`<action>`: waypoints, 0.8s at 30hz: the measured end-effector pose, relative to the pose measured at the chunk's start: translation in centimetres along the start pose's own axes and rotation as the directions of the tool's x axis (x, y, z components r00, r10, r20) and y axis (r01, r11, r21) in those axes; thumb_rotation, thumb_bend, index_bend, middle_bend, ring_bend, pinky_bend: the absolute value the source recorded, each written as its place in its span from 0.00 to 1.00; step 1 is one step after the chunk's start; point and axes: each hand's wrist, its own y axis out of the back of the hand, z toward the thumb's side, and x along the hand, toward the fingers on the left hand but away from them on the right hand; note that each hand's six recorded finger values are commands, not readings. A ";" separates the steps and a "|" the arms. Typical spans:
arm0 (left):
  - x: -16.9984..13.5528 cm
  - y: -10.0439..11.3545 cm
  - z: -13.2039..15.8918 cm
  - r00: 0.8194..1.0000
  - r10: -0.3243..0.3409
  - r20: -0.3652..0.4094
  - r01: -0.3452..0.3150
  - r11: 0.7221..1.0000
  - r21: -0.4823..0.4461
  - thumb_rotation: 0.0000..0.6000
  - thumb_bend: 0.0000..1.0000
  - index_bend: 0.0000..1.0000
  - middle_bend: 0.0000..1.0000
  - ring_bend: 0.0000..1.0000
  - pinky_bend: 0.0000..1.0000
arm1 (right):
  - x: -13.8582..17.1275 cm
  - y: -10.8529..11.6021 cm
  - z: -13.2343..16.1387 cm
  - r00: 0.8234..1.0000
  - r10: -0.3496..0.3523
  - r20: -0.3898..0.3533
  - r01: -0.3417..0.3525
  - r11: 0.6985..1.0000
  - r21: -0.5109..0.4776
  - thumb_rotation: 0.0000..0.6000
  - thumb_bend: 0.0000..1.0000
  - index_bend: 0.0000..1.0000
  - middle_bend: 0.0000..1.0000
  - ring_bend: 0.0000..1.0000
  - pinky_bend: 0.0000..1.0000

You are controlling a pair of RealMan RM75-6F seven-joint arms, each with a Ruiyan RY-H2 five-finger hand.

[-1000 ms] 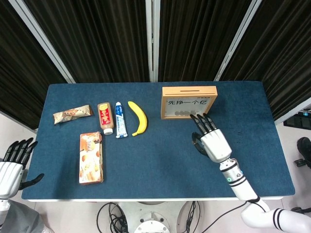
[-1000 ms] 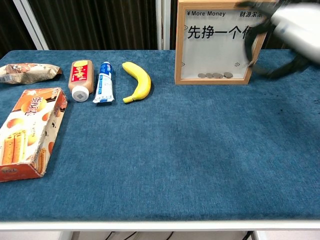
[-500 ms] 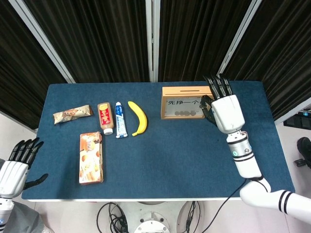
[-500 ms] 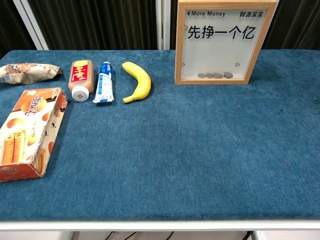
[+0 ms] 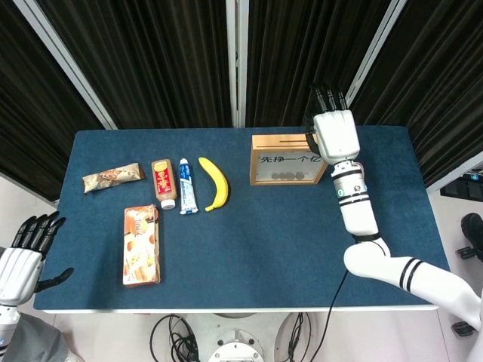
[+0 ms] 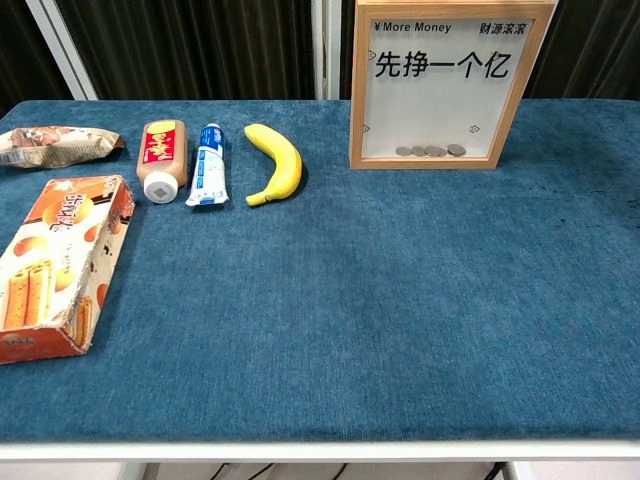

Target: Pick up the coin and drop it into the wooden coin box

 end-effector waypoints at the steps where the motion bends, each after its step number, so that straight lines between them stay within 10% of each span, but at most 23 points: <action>1: 0.1 0.0 0.0 1.000 0.000 0.001 0.000 1.000 0.000 1.00 0.15 0.02 0.00 0.00 0.00 | -0.2 -0.2 -0.1 1.000 0.008 0.012 -0.008 1.000 0.003 1.00 0.37 0.83 0.07 0.00 0.00; 24: 0.5 0.0 0.2 1.000 -0.007 0.008 0.007 1.000 0.003 1.00 0.15 0.02 0.00 0.00 0.00 | -1.1 -4.6 -0.2 0.966 0.199 0.167 -0.202 0.979 -0.001 1.00 0.38 0.83 0.06 0.00 0.00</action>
